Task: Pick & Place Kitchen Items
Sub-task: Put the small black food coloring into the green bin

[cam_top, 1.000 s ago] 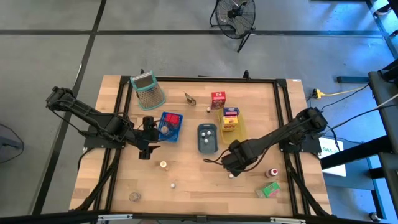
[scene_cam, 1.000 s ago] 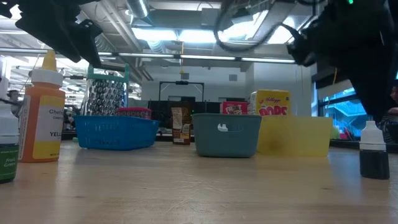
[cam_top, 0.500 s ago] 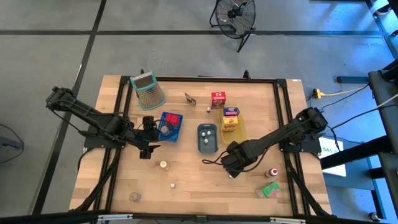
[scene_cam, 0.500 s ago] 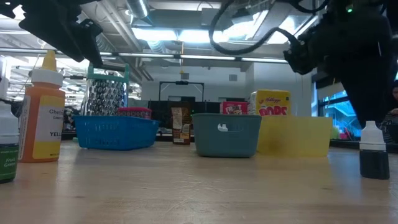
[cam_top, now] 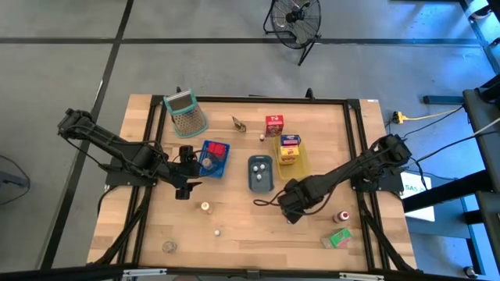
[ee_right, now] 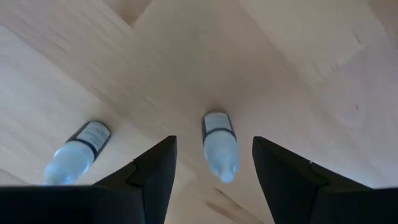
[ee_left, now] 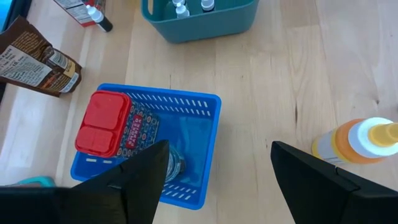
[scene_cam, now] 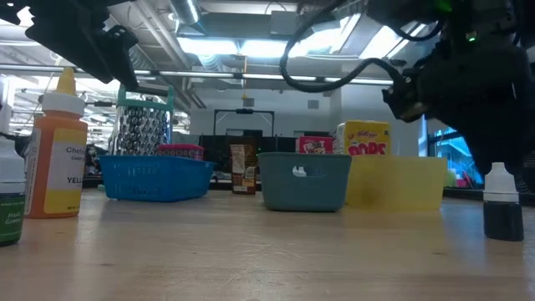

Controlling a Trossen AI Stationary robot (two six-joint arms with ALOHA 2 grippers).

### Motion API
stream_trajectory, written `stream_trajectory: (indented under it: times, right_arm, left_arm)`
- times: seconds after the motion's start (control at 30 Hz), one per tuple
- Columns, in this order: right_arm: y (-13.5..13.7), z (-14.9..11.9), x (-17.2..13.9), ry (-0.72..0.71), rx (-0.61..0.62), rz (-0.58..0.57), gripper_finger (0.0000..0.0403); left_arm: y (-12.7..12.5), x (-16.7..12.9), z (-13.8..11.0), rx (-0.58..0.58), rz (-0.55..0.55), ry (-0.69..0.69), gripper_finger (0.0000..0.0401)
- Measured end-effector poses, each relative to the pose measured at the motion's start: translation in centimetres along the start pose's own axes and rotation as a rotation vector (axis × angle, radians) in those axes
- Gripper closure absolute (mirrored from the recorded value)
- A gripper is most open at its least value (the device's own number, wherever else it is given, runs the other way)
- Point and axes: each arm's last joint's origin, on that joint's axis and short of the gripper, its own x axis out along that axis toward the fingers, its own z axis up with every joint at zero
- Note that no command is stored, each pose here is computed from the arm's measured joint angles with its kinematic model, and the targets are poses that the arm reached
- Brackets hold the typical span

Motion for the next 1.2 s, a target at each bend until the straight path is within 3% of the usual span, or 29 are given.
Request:
stream_trajectory:
  times: [0.57, 1.2]
  right_arm:
    - [-0.7, 0.1, 1.1, 0.012, 0.006, -0.002, 0.0200]
    - [-0.7, 0.2, 1.1, 0.005, -0.046, 0.000, 0.0314]
  left_arm:
    - [0.0, 0.0, 0.0, 0.000, 0.000, 0.000, 0.0122]
    - [0.0, 0.0, 0.0, 0.001, 0.000, 0.000, 0.0122]
